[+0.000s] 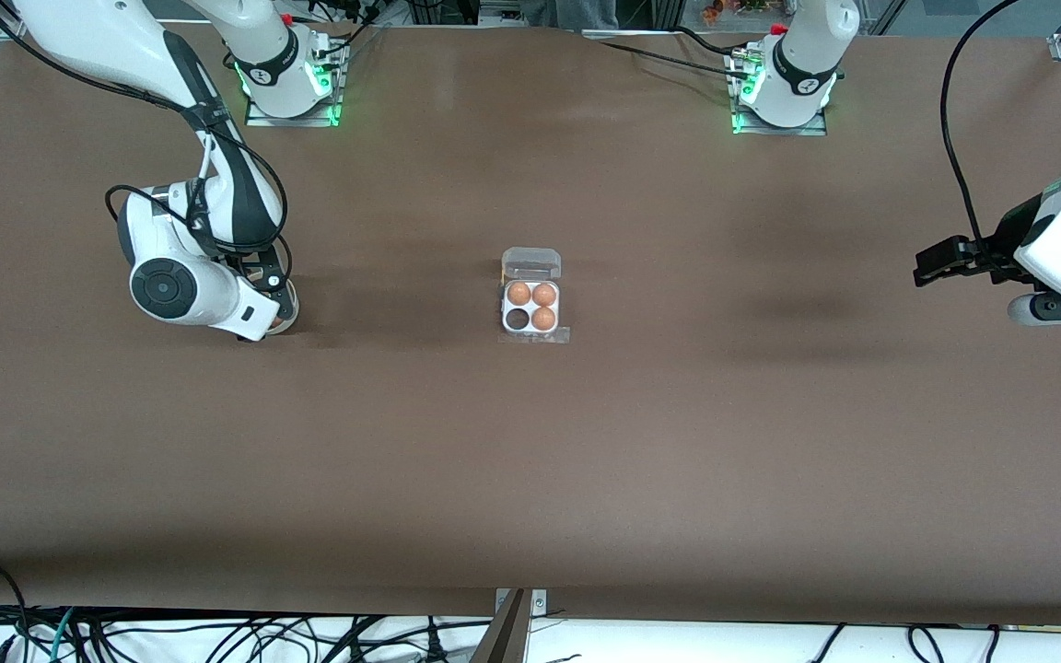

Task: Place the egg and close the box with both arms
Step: 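Lower the right gripper into the bowl and grasp one brown egg, then lift the brown egg out of the bowl with the right gripper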

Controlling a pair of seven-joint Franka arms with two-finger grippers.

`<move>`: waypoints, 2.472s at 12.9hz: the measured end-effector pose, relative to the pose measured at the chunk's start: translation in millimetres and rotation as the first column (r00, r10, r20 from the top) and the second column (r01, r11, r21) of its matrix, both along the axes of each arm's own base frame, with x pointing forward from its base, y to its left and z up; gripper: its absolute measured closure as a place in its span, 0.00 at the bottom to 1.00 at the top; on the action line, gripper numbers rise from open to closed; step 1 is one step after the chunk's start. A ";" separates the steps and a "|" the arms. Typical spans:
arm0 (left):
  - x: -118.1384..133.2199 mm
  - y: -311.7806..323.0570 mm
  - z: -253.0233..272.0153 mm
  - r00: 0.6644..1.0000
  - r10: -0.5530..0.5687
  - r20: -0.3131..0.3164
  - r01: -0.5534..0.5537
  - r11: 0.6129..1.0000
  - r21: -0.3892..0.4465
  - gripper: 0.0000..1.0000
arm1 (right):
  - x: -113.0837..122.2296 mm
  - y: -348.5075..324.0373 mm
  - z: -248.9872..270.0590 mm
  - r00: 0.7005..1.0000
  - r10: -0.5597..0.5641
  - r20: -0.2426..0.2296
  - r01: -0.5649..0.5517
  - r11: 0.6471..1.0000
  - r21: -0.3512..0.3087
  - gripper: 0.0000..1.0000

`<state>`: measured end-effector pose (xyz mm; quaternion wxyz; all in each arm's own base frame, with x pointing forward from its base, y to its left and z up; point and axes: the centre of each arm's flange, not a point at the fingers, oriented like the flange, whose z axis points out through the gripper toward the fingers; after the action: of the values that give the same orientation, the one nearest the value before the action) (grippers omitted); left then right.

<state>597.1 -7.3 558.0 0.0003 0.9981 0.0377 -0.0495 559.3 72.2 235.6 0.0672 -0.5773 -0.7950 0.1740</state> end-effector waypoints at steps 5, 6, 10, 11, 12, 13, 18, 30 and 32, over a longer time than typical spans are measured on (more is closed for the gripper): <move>0.0 0.3 0.0 1.000 0.001 0.000 -0.001 1.000 0.000 0.00 | 1.5 -1.7 -7.7 1.000 0.008 0.009 -0.008 1.000 0.003 0.00; 0.0 0.3 0.0 1.000 0.001 0.000 -0.001 1.000 0.000 0.00 | 1.9 -1.9 -11.2 1.000 0.009 0.010 -0.009 1.000 0.004 0.05; 0.0 0.3 0.0 1.000 0.001 0.000 -0.001 1.000 0.000 0.00 | 2.8 -2.1 -17.1 1.000 0.013 0.014 -0.013 1.000 0.006 0.24; 0.0 0.3 0.0 1.000 0.001 0.000 -0.001 1.000 0.000 0.00 | 3.1 -2.2 -16.9 1.000 0.014 0.016 -0.014 1.000 0.005 0.35; 0.0 0.3 0.0 1.000 0.001 0.000 -0.001 1.000 0.000 0.00 | 3.4 -2.1 -16.8 1.000 0.015 0.018 -0.015 1.000 0.006 0.47; 0.0 0.3 0.0 1.000 0.001 0.000 -0.001 1.000 0.000 0.00 | 3.5 -2.1 -16.8 1.000 0.015 0.018 -0.015 1.000 0.006 0.47; 0.0 0.3 0.0 1.000 0.001 0.000 -0.001 1.000 0.000 0.00 | 3.9 -1.4 -16.6 1.000 0.018 0.022 -0.018 1.000 0.008 0.52; 0.0 0.3 0.1 1.000 0.001 0.000 -0.001 1.000 0.000 0.00 | 32.5 9.4 26.2 0.999 -0.039 0.019 0.038 0.998 0.052 0.52; 0.0 0.3 0.2 1.000 0.001 0.000 -0.001 1.000 0.000 0.00 | 46.2 24.2 40.2 0.994 -0.105 -0.008 0.105 0.986 0.132 0.52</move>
<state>597.1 -6.9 558.2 0.0003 0.9981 0.0380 -0.0493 605.5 96.4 275.8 0.1149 -0.6124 -0.7732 0.1177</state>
